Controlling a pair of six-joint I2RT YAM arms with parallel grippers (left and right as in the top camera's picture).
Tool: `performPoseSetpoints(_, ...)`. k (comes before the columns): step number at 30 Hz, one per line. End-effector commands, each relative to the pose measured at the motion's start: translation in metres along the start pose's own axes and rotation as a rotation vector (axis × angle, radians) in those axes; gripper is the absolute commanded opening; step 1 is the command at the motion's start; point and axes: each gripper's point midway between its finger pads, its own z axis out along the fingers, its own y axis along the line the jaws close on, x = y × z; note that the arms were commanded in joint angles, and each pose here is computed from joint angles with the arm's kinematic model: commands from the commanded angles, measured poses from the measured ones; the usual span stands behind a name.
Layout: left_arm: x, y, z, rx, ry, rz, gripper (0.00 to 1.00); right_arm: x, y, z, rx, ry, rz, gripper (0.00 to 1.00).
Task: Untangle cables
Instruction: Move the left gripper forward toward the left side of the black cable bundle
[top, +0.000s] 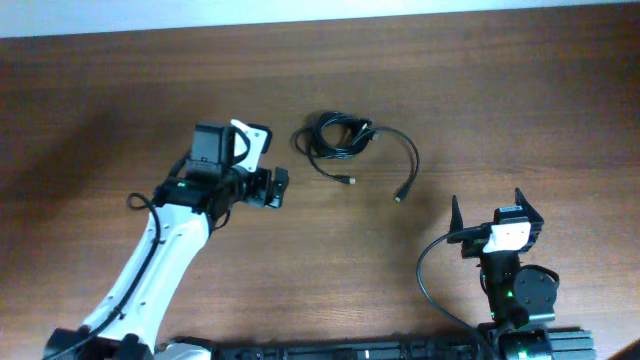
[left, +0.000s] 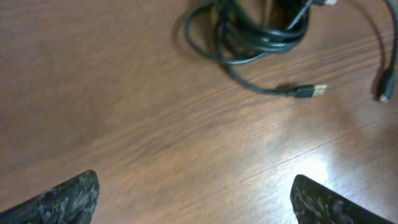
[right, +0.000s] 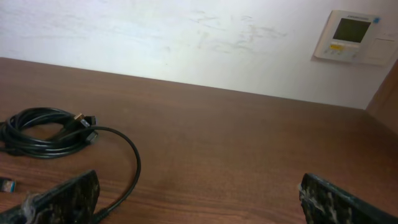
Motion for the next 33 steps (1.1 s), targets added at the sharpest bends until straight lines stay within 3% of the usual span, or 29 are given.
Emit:
performPoseSetpoints(1,-0.013,-0.011,0.004,0.008,-0.033,0.057,0.99,0.003,0.000,0.000,0.000,0.006,0.001,0.98)
performPoseSetpoints(33,-0.024,-0.011,0.003,0.003,-0.079,0.066,0.99,0.003,0.000,0.000,0.000,0.005,0.001,0.99)
